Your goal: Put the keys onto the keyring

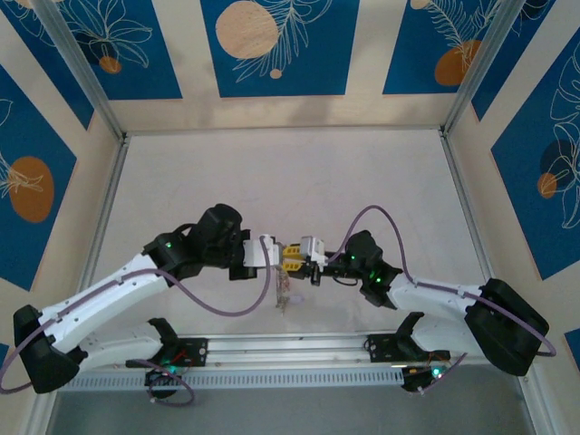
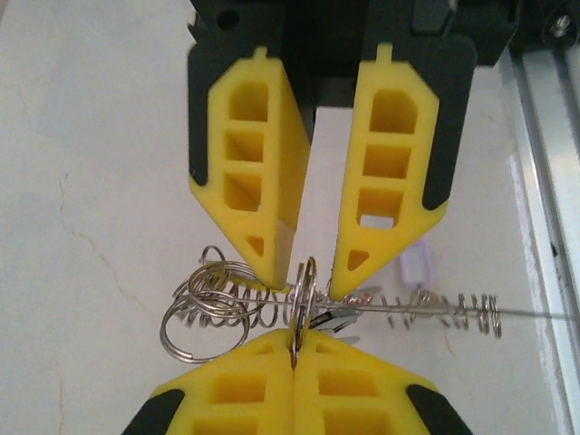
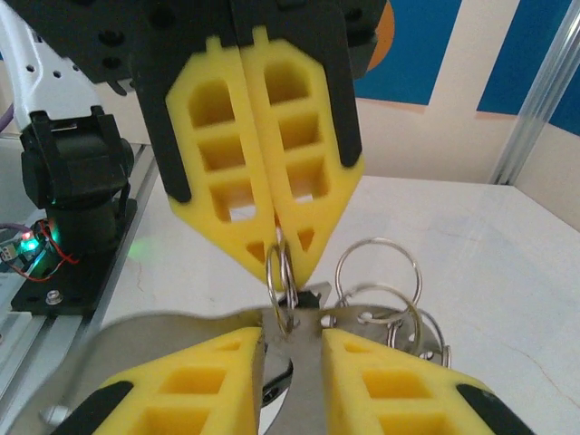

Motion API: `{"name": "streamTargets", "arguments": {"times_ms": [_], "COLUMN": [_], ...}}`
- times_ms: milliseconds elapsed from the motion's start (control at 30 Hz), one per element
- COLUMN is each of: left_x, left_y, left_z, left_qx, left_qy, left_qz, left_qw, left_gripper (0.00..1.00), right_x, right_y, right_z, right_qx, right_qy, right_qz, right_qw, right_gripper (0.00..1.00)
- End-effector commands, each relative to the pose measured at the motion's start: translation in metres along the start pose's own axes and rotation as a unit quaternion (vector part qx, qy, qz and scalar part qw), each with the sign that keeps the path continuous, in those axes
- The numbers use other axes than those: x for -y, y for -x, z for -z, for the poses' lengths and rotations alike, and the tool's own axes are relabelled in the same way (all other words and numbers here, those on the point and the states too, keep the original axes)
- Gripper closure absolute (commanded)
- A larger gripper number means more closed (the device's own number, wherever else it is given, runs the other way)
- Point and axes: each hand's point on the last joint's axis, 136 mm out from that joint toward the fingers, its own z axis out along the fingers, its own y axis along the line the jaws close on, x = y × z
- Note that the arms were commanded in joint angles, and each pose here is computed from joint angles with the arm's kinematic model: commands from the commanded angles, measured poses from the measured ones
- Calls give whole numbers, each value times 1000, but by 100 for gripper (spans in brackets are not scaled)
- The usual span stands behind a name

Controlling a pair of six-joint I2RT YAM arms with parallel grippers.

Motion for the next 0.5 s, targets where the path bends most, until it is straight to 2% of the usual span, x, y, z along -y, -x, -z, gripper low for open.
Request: {"name": "streamTargets", "arguments": {"times_ms": [0,200,400,467], "left_x": [3,7,7,6], "left_y": [-1,-3,9,9], "left_z": [3,-5,-1,1], "left_qx": [-28,-55,-27,-27], "left_qy": [-9,-25,-27,-22], "left_qz": [-32,-35,-31,-32], "left_qw": [999,998,999,999], "left_gripper": [100,100,100,100], "right_x": [3,0,-4,-4], "right_y": [5,5,0,2], "right_z": [-6,-12,-18,-18], "right_qx": [-1,-5,-13,-10], "right_qy": [-2,8,18,18], "right_qz": [8,12,9,10], "right_qw": [1000,1000,1000,1000], "right_gripper": [75,79,87,95]}}
